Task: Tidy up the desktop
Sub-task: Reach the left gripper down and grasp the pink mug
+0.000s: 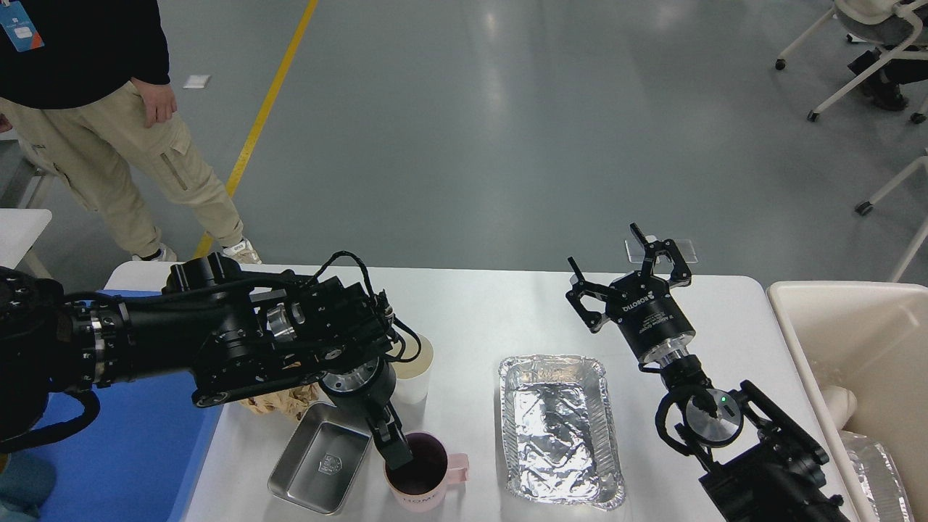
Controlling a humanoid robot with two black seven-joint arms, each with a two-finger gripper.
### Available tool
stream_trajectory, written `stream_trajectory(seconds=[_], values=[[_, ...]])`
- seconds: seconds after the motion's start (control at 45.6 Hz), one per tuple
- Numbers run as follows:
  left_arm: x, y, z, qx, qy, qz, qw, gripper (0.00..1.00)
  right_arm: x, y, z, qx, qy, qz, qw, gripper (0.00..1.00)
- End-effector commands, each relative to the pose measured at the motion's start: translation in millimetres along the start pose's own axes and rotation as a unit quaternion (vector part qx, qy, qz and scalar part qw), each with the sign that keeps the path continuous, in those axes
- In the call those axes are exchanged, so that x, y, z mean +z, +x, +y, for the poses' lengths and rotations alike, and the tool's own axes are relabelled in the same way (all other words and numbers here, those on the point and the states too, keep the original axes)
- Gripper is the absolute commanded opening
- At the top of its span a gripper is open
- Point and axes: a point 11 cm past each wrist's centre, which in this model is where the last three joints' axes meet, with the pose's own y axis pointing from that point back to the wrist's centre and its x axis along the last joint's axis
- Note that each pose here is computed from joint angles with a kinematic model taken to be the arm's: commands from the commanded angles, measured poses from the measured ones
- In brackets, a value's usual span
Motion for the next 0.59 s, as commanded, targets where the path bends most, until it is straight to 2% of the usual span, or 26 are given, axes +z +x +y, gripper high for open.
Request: stream_trajectory(seconds=[0.0,0.153,0.263,0.482,0.57], values=[[4.0,1.5,-9.1,0.004,-0.007,0.002,1.000,0.97,-1.1,0.0,0.2,-0.001,0.001,0.000,1.000,1.00],[8.7,6.8,-12.9,0.009,-0.012,-0.001,1.000,0.96,-1.2,0.2,0.2,0.000,0.002,0.000,1.000,1.00],[8.8,9.6,-13.7,0.022,-0.016,-0.006,1.000,0.92,-1.3,-0.5,-0.3,-0.002,0.001,0.000,1.000,1.00],[10.2,7.9,-12.9,0.022,-0.030,-0.029,0.999,0.76,-1.6,-0.3,0.0,-0.001,0.002,-0.001,1.000,1.00],[8.9,6.9,-12.5,0.021,-0.031,-0.027,0.999,0.74,-1.2,-4.1,-1.5,-0.007,0.002,-0.001,1.000,1.00]])
